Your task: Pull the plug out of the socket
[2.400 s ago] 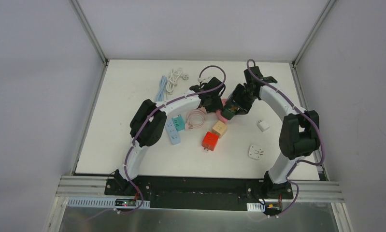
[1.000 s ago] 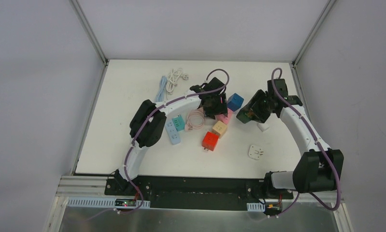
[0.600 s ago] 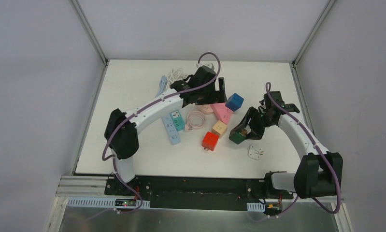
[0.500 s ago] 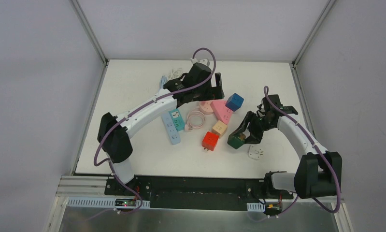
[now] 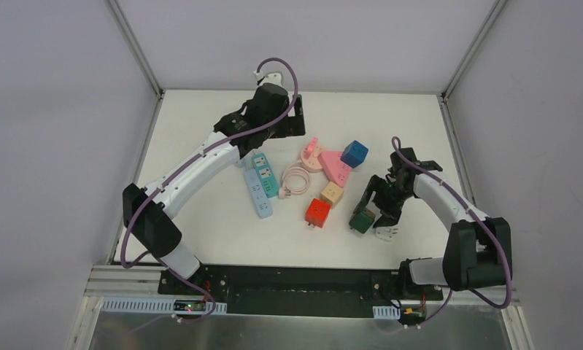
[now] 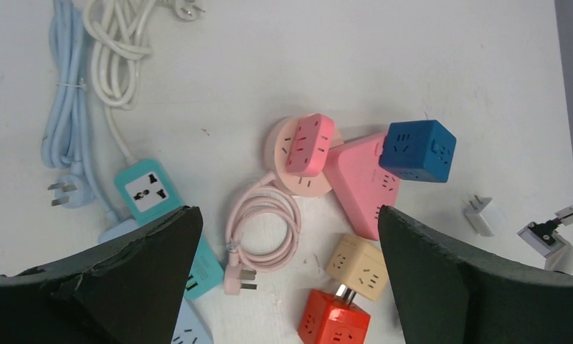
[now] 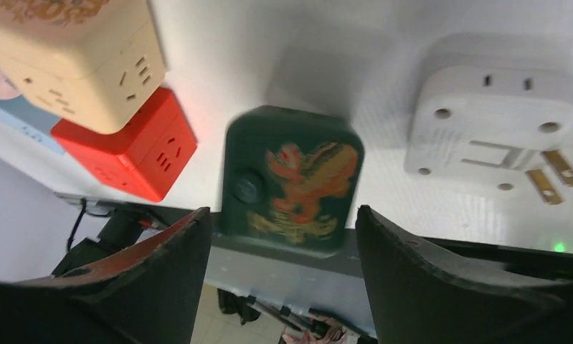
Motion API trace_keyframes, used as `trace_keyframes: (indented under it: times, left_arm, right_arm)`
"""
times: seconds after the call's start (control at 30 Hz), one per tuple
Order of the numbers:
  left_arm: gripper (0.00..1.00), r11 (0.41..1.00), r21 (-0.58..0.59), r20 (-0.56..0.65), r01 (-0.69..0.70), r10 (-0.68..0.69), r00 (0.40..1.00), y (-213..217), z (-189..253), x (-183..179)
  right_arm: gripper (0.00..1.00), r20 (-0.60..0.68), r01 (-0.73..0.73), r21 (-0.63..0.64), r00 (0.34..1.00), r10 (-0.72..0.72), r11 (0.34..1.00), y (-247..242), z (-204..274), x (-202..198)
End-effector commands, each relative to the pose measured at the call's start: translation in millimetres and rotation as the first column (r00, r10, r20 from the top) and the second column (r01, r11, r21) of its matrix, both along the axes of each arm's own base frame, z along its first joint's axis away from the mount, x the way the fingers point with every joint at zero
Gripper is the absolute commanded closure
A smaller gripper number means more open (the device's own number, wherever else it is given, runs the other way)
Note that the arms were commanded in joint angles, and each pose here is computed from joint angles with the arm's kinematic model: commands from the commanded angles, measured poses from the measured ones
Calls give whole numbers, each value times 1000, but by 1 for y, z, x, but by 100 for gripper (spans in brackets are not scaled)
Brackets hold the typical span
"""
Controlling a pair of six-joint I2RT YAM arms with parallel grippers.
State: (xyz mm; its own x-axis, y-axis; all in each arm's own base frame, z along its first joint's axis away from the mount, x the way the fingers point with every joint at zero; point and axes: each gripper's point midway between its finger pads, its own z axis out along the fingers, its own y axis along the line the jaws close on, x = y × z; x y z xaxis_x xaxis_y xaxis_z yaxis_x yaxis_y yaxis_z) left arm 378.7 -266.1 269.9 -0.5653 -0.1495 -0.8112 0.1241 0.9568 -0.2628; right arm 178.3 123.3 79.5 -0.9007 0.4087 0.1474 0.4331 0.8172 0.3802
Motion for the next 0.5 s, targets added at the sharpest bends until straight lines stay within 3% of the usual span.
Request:
trace_keyframes:
  times: [0.0, 0.1, 0.2, 0.47]
  left_arm:
    - [1, 997, -73, -7, -33, 33, 999, 34, 16, -3]
    - [1, 982, -181, 0, -47, 48, 999, 46, 18, 1]
    - [1, 974, -227, 44, 26, -17, 999, 42, 21, -2]
    - [3, 947, -290, -13, 136, -146, 989, 10, 13, -7]
  right_arm:
    - [21, 65, 32, -117, 998, -24, 993, -16, -1, 20]
    - [13, 97, 47, -127, 995, -34, 991, -17, 1, 32]
    - [10, 140, 66, -133, 989, -47, 989, -17, 7, 44]
    - [5, 428, 167, -137, 899, -94, 976, -24, 65, 106]
